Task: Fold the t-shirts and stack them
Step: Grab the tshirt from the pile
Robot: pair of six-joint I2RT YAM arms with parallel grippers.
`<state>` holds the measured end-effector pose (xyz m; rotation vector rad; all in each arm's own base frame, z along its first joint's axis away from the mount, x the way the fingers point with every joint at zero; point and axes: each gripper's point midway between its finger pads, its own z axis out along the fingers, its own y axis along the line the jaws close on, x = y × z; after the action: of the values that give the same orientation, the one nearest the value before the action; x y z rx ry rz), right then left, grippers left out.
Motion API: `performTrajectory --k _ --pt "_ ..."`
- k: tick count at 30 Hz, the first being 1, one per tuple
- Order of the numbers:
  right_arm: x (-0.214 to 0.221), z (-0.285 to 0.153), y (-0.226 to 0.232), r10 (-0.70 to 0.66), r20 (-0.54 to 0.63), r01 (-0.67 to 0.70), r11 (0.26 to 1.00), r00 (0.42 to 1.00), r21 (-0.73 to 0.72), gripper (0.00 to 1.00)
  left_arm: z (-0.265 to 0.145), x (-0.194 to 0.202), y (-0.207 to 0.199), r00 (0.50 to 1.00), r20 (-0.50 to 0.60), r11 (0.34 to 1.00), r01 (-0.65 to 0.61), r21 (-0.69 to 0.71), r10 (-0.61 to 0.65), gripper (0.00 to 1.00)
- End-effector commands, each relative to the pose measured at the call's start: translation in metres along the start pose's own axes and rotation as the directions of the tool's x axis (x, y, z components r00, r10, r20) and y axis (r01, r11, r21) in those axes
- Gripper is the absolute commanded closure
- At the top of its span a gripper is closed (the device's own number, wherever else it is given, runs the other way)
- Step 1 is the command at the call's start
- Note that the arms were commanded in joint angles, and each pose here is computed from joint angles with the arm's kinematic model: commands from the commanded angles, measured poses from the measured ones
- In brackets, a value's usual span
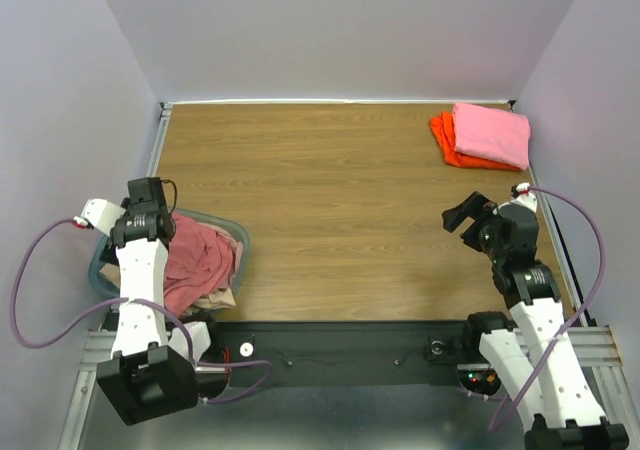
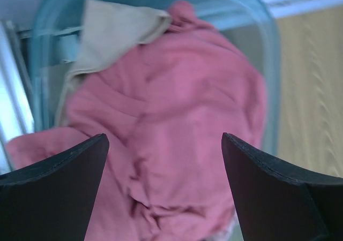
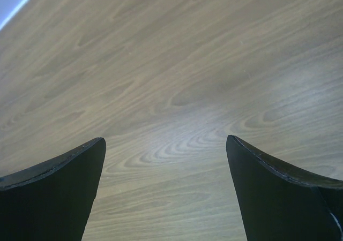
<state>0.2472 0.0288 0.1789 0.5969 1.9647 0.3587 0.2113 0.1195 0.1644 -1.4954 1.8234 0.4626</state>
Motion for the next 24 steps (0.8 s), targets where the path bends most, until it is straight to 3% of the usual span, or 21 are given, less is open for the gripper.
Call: performTrajectory --k 1,6,11,13,15,18,19,24 --pt "0.004 0.008 -0.002 -0.016 -0.027 0.017 1.0 0.999 0.017 0.0 0.019 0.009 0.012 0.998 -0.056 1.0 -0.017 -0.025 0.015 0.02" --pt "0.011 0.013 -0.004 -0.024 -0.066 0.026 0.999 0.998 0.026 0.0 0.034 0.028 0.005 0.992 -0.124 0.999 0.011 -0.037 -0.016 0.02" --pt "0.007 0.011 -0.009 -0.019 -0.029 0.02 0.999 0.999 0.047 0.0 0.05 0.05 0.009 0.985 -0.173 0.997 0.011 -0.081 -0.025 0.13" --pt "0.005 0.011 -0.009 -0.017 -0.021 0.018 0.999 1.0 0.05 0.0 0.052 0.053 0.01 0.984 -0.177 0.996 0.01 -0.085 -0.025 0.23" --pt "0.005 0.011 -0.01 -0.018 -0.023 0.019 0.998 1.0 0.056 0.0 0.052 0.053 0.008 0.984 -0.175 0.997 0.009 -0.07 -0.021 0.47" --pt "0.007 0.013 -0.012 -0.019 -0.03 0.021 0.998 0.999 0.065 0.0 0.048 0.048 0.004 0.986 -0.165 0.999 0.017 -0.04 -0.024 0.72" --pt "0.007 0.013 -0.012 -0.02 -0.031 0.022 0.998 0.999 0.066 0.0 0.046 0.046 0.003 0.986 -0.162 0.999 0.024 -0.031 -0.028 1.0" --pt "0.003 0.011 -0.014 -0.017 -0.006 0.018 0.997 1.0 0.072 0.0 0.024 0.021 -0.005 0.994 -0.093 0.995 0.071 0.072 -0.064 1.0"
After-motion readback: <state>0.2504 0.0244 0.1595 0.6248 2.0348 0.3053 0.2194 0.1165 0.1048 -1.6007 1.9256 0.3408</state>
